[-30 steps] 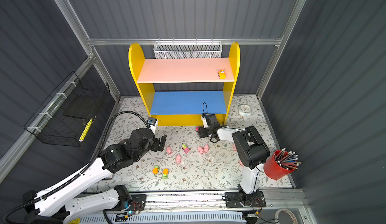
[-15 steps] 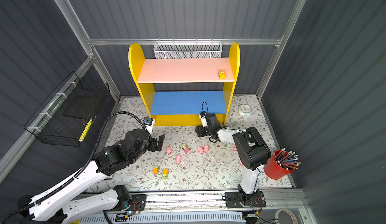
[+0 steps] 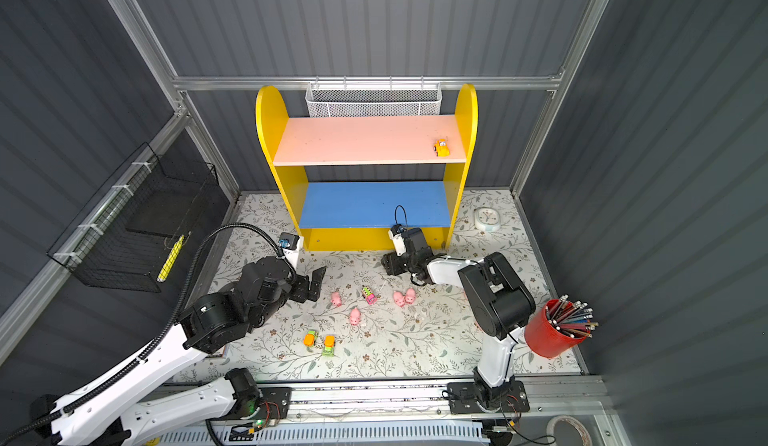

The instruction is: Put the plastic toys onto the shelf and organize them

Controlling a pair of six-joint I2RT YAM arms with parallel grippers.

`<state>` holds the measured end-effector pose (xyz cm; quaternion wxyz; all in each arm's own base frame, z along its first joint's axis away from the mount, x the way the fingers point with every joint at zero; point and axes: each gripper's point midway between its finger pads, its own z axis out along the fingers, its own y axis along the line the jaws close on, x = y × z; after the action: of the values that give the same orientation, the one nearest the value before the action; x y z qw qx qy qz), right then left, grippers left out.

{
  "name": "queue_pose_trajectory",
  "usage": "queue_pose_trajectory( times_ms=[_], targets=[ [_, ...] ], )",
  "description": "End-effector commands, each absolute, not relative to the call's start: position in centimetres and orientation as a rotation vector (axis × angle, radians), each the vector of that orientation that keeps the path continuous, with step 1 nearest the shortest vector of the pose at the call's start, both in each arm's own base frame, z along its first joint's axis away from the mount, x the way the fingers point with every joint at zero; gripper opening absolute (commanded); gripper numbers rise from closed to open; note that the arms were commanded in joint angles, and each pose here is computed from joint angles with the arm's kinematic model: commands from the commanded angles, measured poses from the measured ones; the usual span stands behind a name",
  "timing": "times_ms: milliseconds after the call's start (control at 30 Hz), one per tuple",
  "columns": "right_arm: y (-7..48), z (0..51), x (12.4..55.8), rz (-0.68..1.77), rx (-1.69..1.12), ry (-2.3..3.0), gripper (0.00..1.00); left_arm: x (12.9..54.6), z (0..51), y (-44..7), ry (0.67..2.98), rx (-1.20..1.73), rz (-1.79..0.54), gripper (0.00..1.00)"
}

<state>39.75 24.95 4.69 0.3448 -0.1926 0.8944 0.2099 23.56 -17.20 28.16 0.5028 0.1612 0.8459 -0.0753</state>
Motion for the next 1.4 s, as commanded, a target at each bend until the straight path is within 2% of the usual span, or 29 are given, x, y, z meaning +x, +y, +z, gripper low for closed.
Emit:
queue_pose_trajectory(
  times_ms=[0,200,800,1367],
  targets=[
    [25.2,3.8,38.8,0.556,-0.491,2.347,0.70,23.1,28.5,-17.1,2.045,0.384,-0.210,1.00],
    [25.3,3.6,37.8,0.500,-0.490,2.355,0.70,22.9,28.6,-17.2,2.041,0.387,-0.228,1.00],
    [24.9,3.8,39.5,0.328,-0.356,2.271,0.71,22.4,28.8,-16.5,2.036,0.392,-0.228,1.00],
    [24.9,2.3,38.9,0.301,-0.317,2.287,0.58,22.9,26.9,-18.3,2.053,0.437,-0.257,1.00]
  ],
)
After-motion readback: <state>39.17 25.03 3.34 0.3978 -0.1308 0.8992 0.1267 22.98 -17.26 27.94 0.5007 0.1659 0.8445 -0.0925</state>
